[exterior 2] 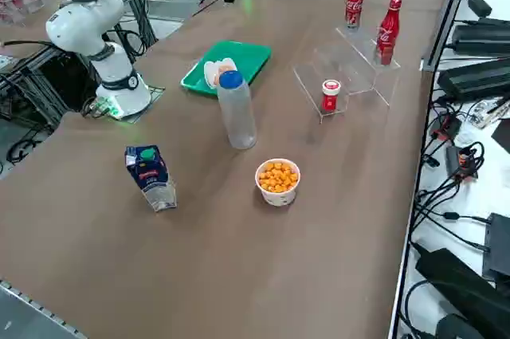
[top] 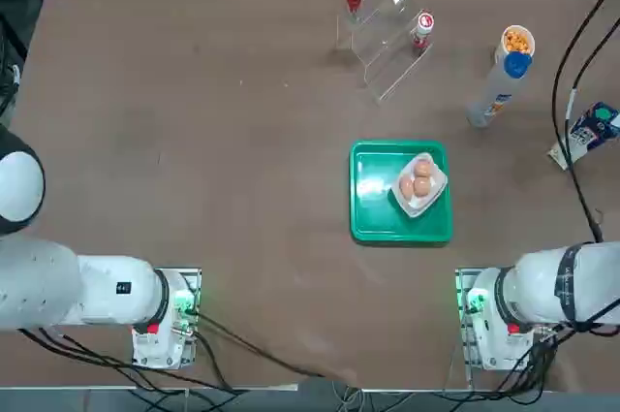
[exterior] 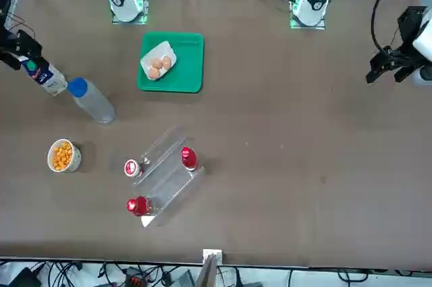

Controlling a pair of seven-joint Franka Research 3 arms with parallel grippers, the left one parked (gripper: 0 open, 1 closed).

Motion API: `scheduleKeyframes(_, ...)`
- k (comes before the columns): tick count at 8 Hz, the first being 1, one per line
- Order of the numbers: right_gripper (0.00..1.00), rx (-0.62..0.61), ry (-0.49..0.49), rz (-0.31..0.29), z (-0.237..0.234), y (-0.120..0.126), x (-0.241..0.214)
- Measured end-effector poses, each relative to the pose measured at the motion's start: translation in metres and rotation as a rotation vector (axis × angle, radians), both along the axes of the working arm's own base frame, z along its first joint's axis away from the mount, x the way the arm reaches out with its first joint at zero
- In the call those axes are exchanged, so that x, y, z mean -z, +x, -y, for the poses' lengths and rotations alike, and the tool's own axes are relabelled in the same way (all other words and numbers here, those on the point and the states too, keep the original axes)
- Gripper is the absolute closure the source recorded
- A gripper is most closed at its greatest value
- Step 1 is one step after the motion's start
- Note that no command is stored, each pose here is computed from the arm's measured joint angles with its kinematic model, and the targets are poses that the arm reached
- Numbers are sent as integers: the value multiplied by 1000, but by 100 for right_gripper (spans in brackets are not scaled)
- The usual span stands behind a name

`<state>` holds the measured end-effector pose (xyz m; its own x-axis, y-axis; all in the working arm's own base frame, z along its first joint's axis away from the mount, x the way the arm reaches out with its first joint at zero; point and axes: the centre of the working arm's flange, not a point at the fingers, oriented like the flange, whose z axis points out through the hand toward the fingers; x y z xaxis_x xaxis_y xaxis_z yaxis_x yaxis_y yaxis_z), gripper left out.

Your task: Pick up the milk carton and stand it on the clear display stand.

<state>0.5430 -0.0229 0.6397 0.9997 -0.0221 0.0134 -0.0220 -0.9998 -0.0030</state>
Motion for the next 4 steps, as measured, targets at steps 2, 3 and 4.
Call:
scheduleKeyframes(2, 0, 2, 0, -6, 1, -1, 1)
scheduleKeyframes(3, 0, 3, 0, -8, 2, -1, 1)
scheduleKeyframes(4, 0, 3, 0, -13, 2, -1, 1)
